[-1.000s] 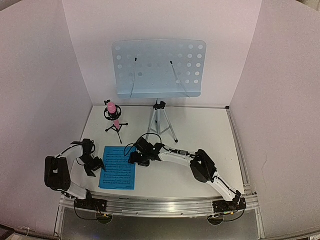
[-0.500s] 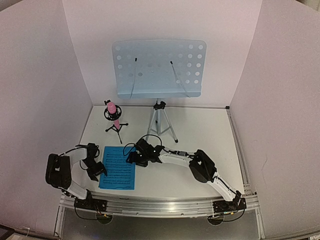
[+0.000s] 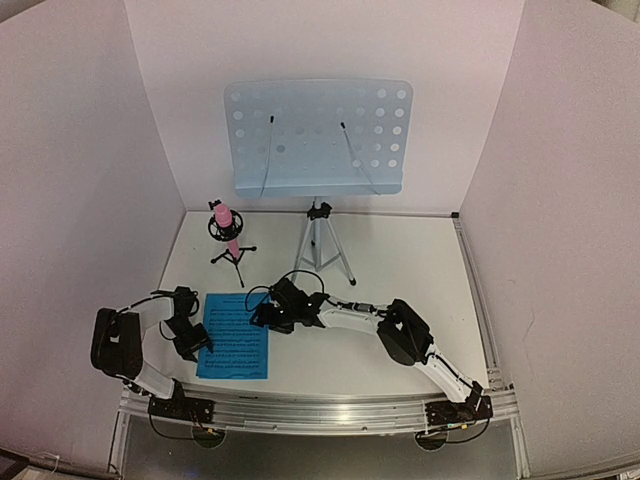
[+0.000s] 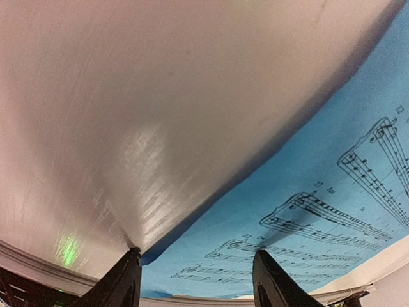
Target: Set up the instrument practice props
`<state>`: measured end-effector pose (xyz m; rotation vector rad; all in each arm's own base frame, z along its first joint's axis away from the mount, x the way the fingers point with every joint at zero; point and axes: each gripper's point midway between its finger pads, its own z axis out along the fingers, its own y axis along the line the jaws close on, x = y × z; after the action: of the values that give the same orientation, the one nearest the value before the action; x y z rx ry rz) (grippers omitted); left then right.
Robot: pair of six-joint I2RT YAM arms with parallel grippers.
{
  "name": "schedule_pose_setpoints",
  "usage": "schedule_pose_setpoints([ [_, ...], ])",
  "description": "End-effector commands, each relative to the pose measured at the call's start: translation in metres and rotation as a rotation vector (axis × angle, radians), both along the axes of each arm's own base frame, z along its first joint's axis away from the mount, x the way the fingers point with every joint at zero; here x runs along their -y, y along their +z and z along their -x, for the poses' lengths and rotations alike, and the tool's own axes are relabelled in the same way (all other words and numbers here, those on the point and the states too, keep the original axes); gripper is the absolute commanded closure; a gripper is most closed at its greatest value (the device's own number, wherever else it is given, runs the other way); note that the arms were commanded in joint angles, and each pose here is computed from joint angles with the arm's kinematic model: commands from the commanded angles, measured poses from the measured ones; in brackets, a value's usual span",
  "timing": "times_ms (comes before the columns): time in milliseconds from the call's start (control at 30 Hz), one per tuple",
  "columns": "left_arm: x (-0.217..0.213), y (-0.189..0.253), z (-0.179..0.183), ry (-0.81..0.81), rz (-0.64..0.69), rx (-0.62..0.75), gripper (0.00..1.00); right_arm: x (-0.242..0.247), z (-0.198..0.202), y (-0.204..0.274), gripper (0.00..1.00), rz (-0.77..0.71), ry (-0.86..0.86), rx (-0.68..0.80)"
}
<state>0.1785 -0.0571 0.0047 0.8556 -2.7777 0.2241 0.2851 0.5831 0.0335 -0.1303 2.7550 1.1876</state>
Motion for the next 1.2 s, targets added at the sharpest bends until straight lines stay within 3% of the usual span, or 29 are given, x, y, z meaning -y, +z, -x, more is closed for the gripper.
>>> schedule_pose_setpoints([
  [0, 0.004, 0.003, -0.02, -0.014, 0.015, 0.098, 0.49, 0.015, 0.013, -0.025, 0.27, 0.081, 0.014, -0.042],
  [367, 0.008, 0.025, -0.029, -0.018, 0.05, 0.207, 0.65, 0.021, 0.011, -0.027, 0.27, 0.089, 0.001, -0.044],
  [633, 0.005, 0.017, -0.028, -0.013, 0.03, 0.186, 0.57, 0.032, 0.019, -0.005, 0.27, 0.082, 0.008, -0.049],
  [900, 0.003, 0.005, -0.024, 0.009, 0.01, 0.184, 0.54, 0.026, 0.087, 0.02, 0.28, 0.055, 0.125, -0.15],
  [1100, -0.001, 0.004, -0.026, 0.002, -0.008, 0.207, 0.52, 0.023, 0.109, 0.041, 0.29, 0.102, 0.294, 0.079],
  [1167, -0.001, 0.004, -0.026, 0.003, -0.007, 0.209, 0.52, 0.033, 0.106, 0.034, 0.34, 0.13, 0.254, 0.038],
])
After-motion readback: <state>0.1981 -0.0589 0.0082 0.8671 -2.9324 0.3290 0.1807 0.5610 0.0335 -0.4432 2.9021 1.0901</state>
